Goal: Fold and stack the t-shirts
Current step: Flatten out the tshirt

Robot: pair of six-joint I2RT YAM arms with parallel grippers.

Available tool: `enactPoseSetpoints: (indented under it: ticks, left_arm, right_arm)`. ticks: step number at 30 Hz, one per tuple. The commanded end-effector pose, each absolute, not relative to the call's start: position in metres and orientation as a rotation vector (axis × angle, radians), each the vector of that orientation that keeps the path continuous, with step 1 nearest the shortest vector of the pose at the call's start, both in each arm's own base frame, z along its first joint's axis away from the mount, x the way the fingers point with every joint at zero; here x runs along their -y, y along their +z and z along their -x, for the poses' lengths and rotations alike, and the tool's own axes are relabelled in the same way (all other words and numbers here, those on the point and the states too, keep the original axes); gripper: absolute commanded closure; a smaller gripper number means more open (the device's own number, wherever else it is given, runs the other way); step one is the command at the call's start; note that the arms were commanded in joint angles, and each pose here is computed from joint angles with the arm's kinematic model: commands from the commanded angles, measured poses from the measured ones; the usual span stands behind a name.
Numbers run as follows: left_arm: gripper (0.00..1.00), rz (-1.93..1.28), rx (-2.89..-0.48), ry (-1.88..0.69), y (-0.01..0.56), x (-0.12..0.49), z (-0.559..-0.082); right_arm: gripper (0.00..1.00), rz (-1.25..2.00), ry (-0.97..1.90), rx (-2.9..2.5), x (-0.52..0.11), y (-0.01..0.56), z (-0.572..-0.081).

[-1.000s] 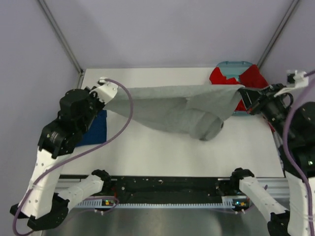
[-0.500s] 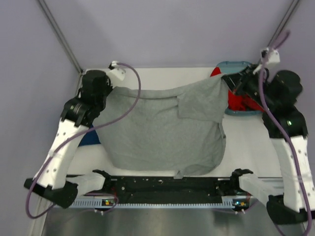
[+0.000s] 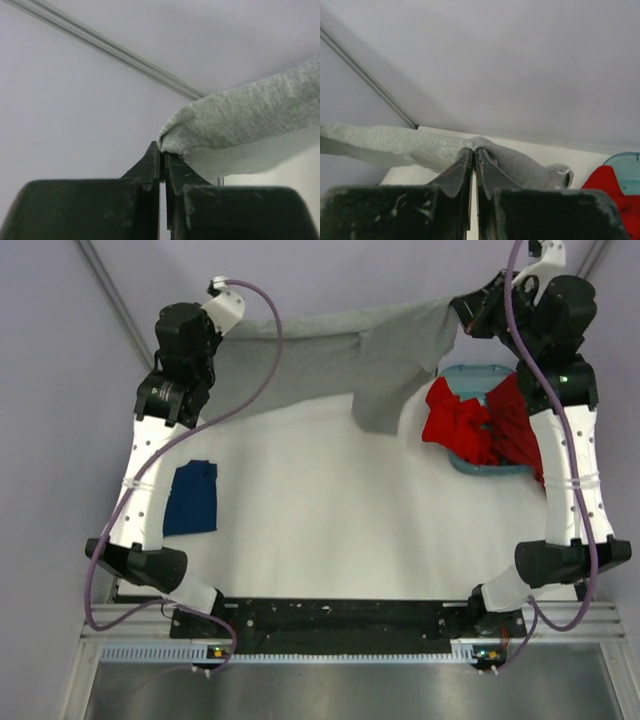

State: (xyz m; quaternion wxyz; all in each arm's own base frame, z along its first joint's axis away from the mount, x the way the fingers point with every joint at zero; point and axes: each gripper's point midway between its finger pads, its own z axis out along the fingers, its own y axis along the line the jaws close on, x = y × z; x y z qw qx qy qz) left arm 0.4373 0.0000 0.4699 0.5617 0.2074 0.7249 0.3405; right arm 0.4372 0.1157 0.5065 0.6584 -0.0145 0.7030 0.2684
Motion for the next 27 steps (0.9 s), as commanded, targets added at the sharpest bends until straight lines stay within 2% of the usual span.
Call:
enactPoseSetpoints:
  ticks: [1, 5, 8, 13, 14, 17, 18, 25, 27]
  left_arm:
    - [1.00, -0.509, -1.634, 0.775, 0.479, -0.002, -0.422]
    - [1.00, -0.709, -1.727, 0.710, 0.407, 0.011, -0.411]
    - [1.00, -0.909, -1.849, 0.638, 0.325, 0.020, -0.396]
    - [0.98, -1.227, -2.067, 0.425, 0.184, 0.035, -0.350]
    - [0.91, -1.318, -2.102, 0.351, 0.156, 0.040, -0.336]
    - [0.50, -1.453, -2.232, 0.235, 0.096, 0.039, -0.302]
    - [0.45, -1.477, -2.268, 0.227, 0.084, 0.036, -0.295]
    - [0.39, -1.503, -2.328, 0.249, 0.073, 0.020, -0.272]
    - [0.39, -1.543, -2.322, 0.229, 0.075, 0.018, -0.261]
  right_arm:
    - [1.00, 0.114, 0.610, -1.411, -0.111, 0.566, -0.383]
    - [1.00, 0.148, 0.670, -1.565, -0.121, 0.494, -0.367]
    - [1.00, 0.133, 0.772, -1.791, -0.133, 0.391, -0.353]
    - [1.00, 0.045, 0.869, -2.098, -0.139, 0.249, -0.323]
    - [1.00, 0.007, 0.874, -2.153, -0.138, 0.225, -0.320]
    - [1.00, -0.094, 0.898, -2.303, -0.139, 0.159, -0.318]
    - [1.00, -0.118, 0.899, -2.334, -0.139, 0.145, -0.320]
    - [1.00, -0.221, 0.699, -2.468, -0.118, 0.099, -0.350]
    - [0.96, -0.232, 0.611, -2.472, -0.109, 0.097, -0.358]
